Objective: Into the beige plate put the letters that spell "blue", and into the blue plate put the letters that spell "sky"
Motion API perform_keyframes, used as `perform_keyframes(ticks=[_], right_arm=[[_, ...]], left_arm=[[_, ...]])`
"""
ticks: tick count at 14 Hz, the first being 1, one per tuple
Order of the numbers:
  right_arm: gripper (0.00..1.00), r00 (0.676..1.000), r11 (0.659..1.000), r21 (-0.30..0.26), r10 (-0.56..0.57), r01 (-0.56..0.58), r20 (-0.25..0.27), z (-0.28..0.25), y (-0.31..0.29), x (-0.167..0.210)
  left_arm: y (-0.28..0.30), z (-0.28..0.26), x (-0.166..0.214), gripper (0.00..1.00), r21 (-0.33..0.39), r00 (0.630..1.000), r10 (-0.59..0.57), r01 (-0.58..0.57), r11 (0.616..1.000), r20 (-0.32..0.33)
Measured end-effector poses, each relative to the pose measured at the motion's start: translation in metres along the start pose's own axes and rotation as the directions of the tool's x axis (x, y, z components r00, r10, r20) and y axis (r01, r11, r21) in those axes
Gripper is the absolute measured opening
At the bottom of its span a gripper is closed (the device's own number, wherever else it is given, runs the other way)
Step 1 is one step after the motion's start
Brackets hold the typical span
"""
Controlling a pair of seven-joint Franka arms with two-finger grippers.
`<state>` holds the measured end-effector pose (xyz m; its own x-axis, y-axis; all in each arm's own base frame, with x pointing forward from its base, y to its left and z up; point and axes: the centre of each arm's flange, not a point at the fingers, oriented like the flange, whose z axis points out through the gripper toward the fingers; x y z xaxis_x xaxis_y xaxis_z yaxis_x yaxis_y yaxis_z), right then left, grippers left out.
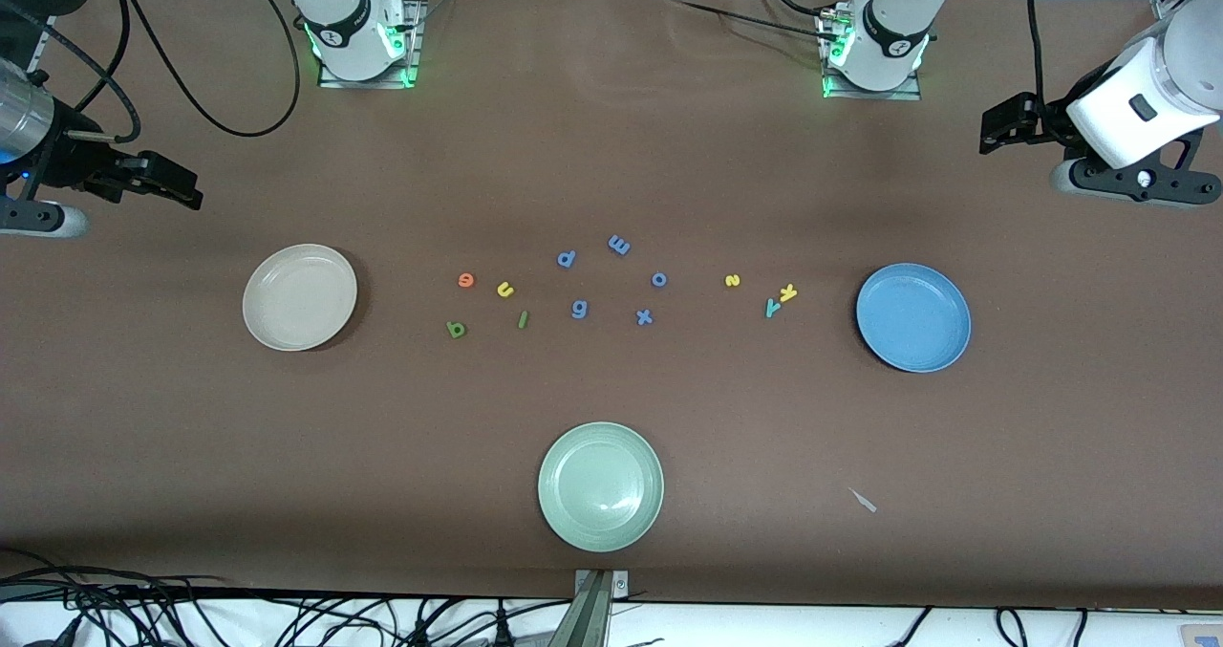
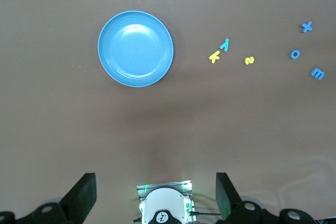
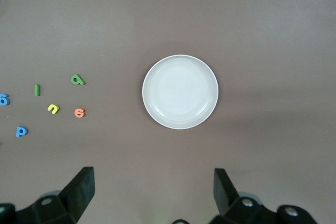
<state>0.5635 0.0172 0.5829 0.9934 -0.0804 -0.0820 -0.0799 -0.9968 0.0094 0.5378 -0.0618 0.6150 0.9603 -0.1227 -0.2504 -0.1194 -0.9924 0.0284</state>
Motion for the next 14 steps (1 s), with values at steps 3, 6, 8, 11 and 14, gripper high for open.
perform_keyframes(ticks=[3, 6, 8, 11, 14], right_arm=[[1.0, 1.0, 1.0, 0.0, 0.0, 0.0, 0.0, 0.0, 0.0, 0.0], [1.0, 1.0, 1.0, 0.0, 0.0, 0.0, 0.0, 0.0, 0.0, 0.0], [1.0, 1.0, 1.0, 0.0, 0.0, 0.0, 0.0, 0.0, 0.0, 0.0], [1.0, 1.0, 1.0, 0.0, 0.0, 0.0, 0.0, 0.0, 0.0, 0.0], [1.0, 1.0, 1.0, 0.0, 0.0, 0.0, 0.0, 0.0, 0.0, 0.0]], left_arm=[[0.0, 0.0, 0.0, 1.0, 0.0, 1.0, 0.0, 0.0, 1.0, 0.0], [-0.0002, 0.0, 0.0, 1.0, 0.0, 1.0, 0.0, 0.0, 1.0, 0.0], [-0.0015, -0.0005, -0.0004, 1.0, -0.007, 1.0, -0.003, 0.003, 1.0, -0.001], [-0.0023, -0.0008, -0.0006, 1.0, -0.009, 1.0, -0.004, 0.004, 1.0, -0.003], [-0.0027, -0.0009, -0.0005, 1.0, -0.009, 1.0, -0.005, 0.005, 1.0, -0.003]])
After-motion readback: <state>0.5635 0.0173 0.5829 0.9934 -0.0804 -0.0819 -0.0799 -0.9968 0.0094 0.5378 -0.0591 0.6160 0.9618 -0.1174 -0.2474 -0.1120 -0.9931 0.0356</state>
